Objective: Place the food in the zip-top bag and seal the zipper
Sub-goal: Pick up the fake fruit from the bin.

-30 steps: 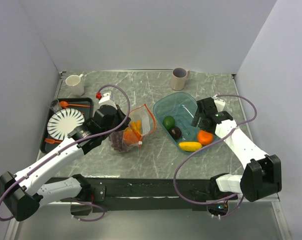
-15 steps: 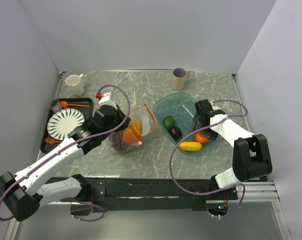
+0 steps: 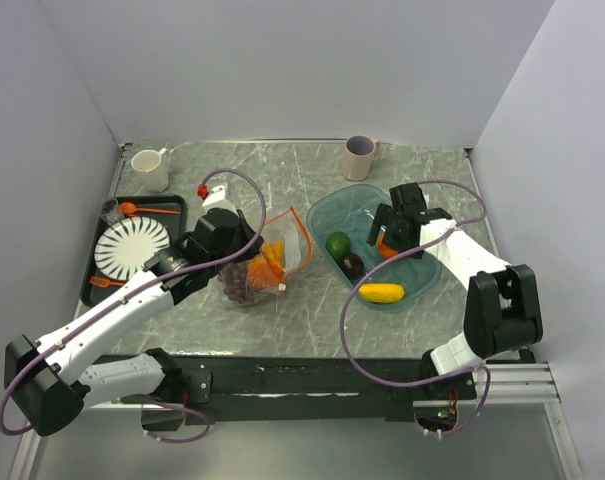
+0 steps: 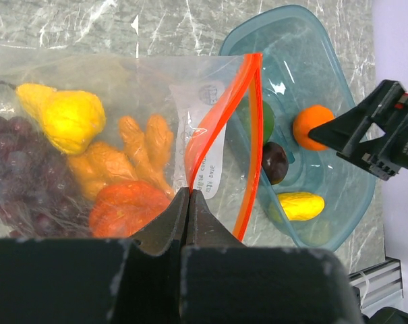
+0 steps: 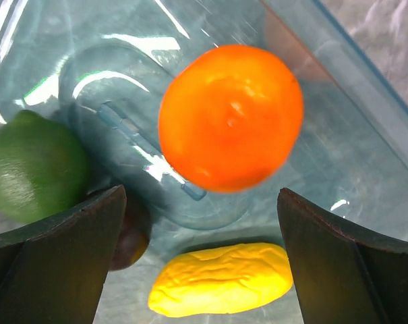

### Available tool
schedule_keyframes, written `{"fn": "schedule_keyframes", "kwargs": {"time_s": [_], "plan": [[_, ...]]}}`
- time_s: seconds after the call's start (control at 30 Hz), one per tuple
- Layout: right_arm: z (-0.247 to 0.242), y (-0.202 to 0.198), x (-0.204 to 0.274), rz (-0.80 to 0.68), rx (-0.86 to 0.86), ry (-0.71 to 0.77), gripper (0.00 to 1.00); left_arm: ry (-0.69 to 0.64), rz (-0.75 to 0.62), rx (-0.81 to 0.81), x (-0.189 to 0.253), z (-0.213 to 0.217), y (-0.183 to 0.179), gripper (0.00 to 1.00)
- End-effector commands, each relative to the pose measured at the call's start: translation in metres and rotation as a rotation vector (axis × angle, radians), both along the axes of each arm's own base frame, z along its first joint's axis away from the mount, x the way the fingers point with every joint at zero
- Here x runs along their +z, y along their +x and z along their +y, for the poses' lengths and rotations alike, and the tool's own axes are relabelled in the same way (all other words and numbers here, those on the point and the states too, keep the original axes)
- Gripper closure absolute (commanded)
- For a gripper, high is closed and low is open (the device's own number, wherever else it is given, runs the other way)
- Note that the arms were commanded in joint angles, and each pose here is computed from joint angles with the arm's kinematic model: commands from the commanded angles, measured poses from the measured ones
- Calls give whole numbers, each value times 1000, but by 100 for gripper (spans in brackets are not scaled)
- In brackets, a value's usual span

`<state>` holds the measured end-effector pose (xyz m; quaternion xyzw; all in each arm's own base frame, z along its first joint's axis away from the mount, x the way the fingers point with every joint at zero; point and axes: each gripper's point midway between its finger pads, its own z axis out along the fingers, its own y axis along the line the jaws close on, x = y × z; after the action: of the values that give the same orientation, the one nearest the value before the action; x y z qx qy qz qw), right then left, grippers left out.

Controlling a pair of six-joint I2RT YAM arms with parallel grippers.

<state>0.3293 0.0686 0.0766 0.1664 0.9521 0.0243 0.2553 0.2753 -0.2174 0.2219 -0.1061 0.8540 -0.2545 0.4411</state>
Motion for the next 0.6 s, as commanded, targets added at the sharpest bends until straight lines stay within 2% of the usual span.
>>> {"fn": "schedule_keyframes", "kwargs": {"time_s": [0.0, 0.2, 0.43, 0.57], "plan": [[-4, 14, 38, -132, -22, -1, 0, -28, -37, 16, 20, 1, 4, 99], [-19, 7, 28, -135, -138, -15, 0, -16, -40, 19, 21, 3, 5, 99], [-10, 17, 22, -176, -242, 167, 0, -3, -28, 16, 19, 3, 4, 99], [-11, 24, 23, -192, -244, 174, 0, -11, -34, 26, 22, 6, 3, 99]]}}
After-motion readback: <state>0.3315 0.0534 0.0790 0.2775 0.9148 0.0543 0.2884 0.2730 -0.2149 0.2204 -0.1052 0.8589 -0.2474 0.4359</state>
